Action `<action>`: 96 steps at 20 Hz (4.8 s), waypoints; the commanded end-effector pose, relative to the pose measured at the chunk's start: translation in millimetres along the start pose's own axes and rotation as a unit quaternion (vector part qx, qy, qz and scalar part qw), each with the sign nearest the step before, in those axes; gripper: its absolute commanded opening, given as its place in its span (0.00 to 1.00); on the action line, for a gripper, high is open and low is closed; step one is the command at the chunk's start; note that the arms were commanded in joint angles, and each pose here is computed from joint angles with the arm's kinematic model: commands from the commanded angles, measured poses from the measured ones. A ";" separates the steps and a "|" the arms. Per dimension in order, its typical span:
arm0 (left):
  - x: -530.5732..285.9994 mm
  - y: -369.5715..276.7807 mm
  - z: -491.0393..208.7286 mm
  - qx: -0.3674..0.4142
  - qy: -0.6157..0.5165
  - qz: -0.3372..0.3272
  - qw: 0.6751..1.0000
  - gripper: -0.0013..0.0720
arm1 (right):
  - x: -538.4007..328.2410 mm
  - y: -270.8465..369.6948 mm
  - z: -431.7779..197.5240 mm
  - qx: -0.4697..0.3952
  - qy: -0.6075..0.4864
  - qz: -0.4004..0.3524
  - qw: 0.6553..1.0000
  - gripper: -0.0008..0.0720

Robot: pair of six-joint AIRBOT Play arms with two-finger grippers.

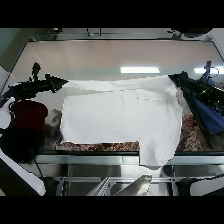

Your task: Fold the shirts.

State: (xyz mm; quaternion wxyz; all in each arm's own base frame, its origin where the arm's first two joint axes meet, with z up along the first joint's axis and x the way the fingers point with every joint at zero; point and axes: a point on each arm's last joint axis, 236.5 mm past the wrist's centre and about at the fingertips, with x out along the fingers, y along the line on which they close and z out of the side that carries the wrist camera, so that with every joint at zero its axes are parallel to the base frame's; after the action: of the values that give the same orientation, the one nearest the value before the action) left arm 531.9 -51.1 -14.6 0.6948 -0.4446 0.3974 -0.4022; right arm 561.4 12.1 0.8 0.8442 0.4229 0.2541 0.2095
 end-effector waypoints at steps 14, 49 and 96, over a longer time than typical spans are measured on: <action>-16.5 41.4 9.1 0.039 0.089 0.164 0.982 0.04 | -44.3 -51.2 -10.0 0.032 0.080 -0.040 0.995 0.04; -126.0 14.2 -214.3 -0.202 0.232 0.313 0.898 0.37 | -187.8 24.0 -122.1 0.064 0.218 -0.174 0.958 0.35; -67.9 51.7 -231.4 -0.060 0.197 0.303 0.930 0.04 | -285.0 -19.8 -291.8 0.278 0.297 -0.334 0.850 0.37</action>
State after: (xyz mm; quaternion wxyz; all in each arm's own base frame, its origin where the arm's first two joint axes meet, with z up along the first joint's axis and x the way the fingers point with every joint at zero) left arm 305.9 -42.2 -121.4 0.6581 -0.2561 0.6711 -0.2256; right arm 166.1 6.8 -74.5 0.6153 0.4217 0.6642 -0.0493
